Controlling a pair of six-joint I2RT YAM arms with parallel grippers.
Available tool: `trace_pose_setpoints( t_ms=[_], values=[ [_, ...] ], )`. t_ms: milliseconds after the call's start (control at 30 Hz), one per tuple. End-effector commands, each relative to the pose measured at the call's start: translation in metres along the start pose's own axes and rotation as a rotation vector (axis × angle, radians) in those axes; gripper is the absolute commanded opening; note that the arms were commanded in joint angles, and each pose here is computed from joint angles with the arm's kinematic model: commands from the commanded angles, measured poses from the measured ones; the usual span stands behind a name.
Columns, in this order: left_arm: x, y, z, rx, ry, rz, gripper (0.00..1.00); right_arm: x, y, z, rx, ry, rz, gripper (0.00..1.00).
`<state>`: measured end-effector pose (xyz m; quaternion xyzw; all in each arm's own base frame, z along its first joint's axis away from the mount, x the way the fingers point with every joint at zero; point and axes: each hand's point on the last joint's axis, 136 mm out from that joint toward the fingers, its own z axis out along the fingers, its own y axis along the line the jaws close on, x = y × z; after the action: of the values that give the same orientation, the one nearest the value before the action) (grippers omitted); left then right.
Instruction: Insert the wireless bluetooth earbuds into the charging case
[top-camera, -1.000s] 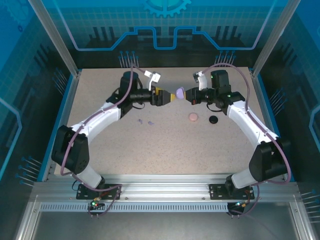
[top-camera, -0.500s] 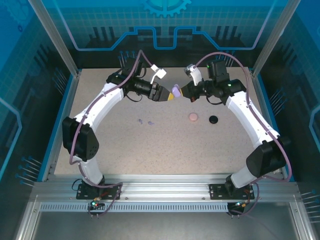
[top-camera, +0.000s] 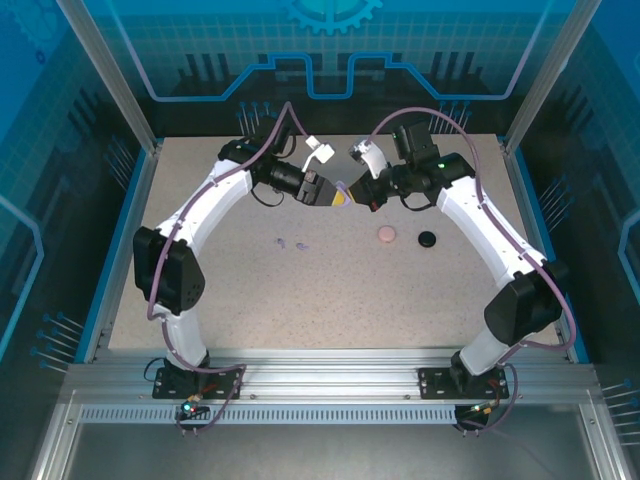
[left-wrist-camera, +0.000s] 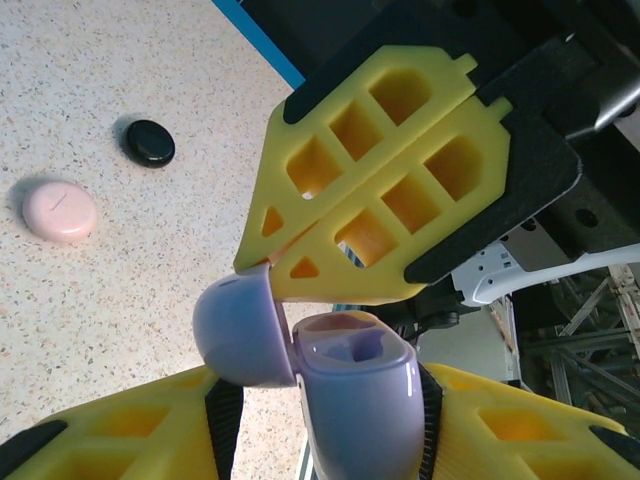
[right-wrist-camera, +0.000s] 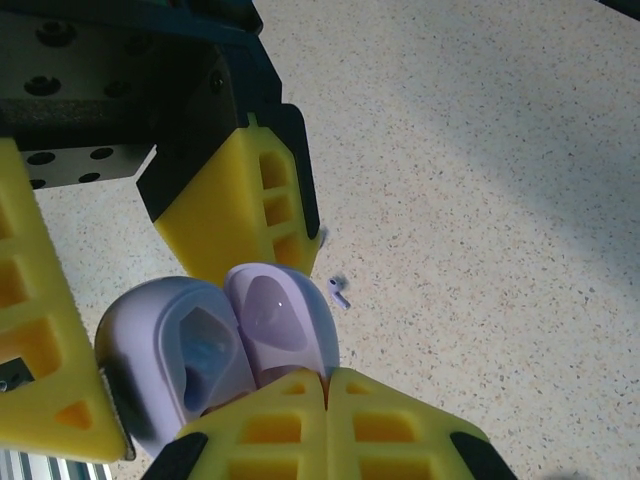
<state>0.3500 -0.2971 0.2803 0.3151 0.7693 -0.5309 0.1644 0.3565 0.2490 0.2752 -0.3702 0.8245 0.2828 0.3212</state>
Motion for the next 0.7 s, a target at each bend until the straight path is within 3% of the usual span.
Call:
trace_pose_setpoints(
  t_ms=[0,267,500,667],
  values=[
    [0.0018,-0.0056,0.0023,0.044,0.009,0.010,0.49,-0.0026,0.0054,-0.0002,-0.006,0.014,-0.025,0.00],
    [-0.0006,-0.0028,0.0038,0.048,0.002,0.009,0.40,-0.0033,0.0082,-0.0019,-0.006,0.014,-0.034,0.00],
    [0.0010,0.0003,0.0064,0.055,0.006,-0.005,0.44,-0.0073,0.0120,-0.0038,-0.001,0.005,-0.047,0.00],
    [0.0013,0.0026,0.0075,0.053,0.001,-0.004,0.39,-0.0084,0.0131,-0.0035,0.004,0.007,-0.057,0.00]
  ],
)
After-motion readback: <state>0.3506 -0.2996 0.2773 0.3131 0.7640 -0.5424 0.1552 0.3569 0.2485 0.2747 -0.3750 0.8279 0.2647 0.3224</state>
